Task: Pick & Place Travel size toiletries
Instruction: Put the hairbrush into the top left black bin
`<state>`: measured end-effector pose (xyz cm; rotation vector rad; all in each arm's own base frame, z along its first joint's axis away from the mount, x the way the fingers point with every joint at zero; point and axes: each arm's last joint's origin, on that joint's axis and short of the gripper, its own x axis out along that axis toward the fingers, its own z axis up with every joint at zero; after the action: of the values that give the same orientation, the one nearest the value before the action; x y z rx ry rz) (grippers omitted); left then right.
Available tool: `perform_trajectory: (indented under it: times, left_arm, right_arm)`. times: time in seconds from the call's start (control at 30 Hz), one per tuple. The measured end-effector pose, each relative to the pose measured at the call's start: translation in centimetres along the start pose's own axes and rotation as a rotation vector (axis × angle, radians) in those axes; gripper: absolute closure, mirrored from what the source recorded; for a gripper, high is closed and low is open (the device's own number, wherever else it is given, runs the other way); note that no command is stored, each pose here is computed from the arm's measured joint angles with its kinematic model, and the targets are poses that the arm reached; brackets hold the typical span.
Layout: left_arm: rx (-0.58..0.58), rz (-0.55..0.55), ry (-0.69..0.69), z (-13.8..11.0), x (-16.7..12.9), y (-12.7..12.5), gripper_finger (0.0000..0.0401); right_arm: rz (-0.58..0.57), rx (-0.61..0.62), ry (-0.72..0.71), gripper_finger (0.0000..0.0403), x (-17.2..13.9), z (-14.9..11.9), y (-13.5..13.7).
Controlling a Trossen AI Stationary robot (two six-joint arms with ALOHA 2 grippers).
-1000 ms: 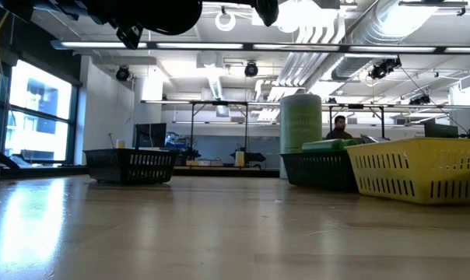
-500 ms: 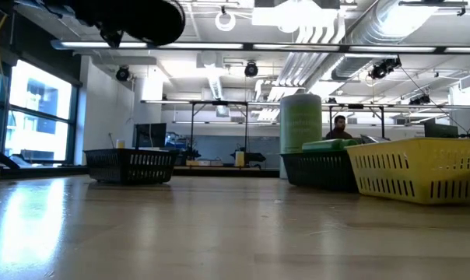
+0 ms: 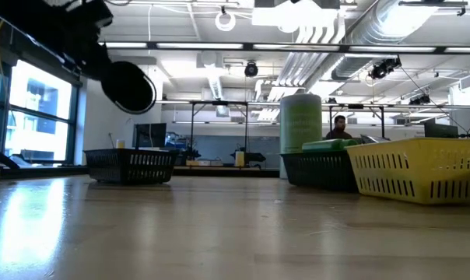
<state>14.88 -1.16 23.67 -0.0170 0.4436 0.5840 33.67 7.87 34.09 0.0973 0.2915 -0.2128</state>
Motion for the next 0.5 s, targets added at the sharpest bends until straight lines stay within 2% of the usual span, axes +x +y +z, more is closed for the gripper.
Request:
perform_trajectory:
  times: [0.3,0.5]
  left_arm:
    - [0.079,0.188,0.089,-1.6,2.5,-1.4,0.0375]
    - [0.106,0.267,0.134,-2.7,3.9,-2.3,0.0375]
  right_arm:
    - [0.0,0.004,-0.008,0.0153,0.0,0.1,0.0]
    - [0.007,0.004,-0.004,0.0153,0.0,0.1,0.0]
